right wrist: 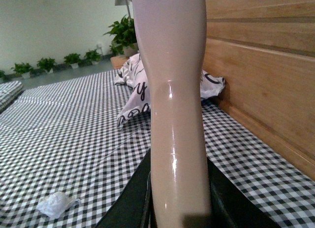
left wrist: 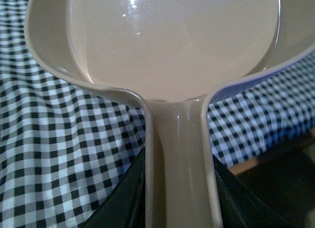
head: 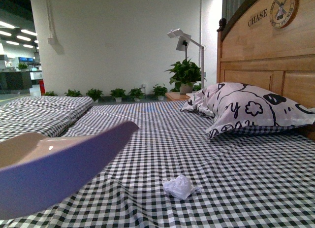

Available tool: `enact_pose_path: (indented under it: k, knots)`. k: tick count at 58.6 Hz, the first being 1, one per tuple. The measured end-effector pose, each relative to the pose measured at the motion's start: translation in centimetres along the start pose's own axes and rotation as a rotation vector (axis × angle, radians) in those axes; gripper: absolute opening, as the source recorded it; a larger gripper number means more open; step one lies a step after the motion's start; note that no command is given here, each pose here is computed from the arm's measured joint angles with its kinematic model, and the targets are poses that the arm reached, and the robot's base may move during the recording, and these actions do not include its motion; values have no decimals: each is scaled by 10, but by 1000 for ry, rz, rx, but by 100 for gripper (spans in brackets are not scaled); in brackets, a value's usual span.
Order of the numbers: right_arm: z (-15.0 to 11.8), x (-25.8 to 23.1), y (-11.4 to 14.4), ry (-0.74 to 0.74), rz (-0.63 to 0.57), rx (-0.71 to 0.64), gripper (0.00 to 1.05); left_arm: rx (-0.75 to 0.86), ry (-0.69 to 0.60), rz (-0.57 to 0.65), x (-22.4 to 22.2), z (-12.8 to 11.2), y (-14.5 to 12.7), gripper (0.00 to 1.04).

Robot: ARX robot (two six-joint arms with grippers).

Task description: Clean up trash

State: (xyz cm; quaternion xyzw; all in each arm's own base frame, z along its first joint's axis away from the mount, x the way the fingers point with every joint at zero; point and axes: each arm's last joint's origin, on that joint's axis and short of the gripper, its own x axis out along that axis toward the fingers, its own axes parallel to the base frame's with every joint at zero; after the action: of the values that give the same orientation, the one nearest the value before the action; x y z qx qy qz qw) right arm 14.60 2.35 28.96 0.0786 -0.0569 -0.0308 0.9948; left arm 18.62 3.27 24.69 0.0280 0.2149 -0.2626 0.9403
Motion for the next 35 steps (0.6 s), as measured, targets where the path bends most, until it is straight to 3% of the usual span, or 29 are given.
enact_pose_path:
  k: [16, 35]
  knots:
    - [0, 0, 0, 0, -1, 0, 20, 314, 155, -191, 47, -1, -7, 28]
    - [0, 0, 0, 0, -1, 0, 20, 456, 202, -204, 83, 14, 9, 28]
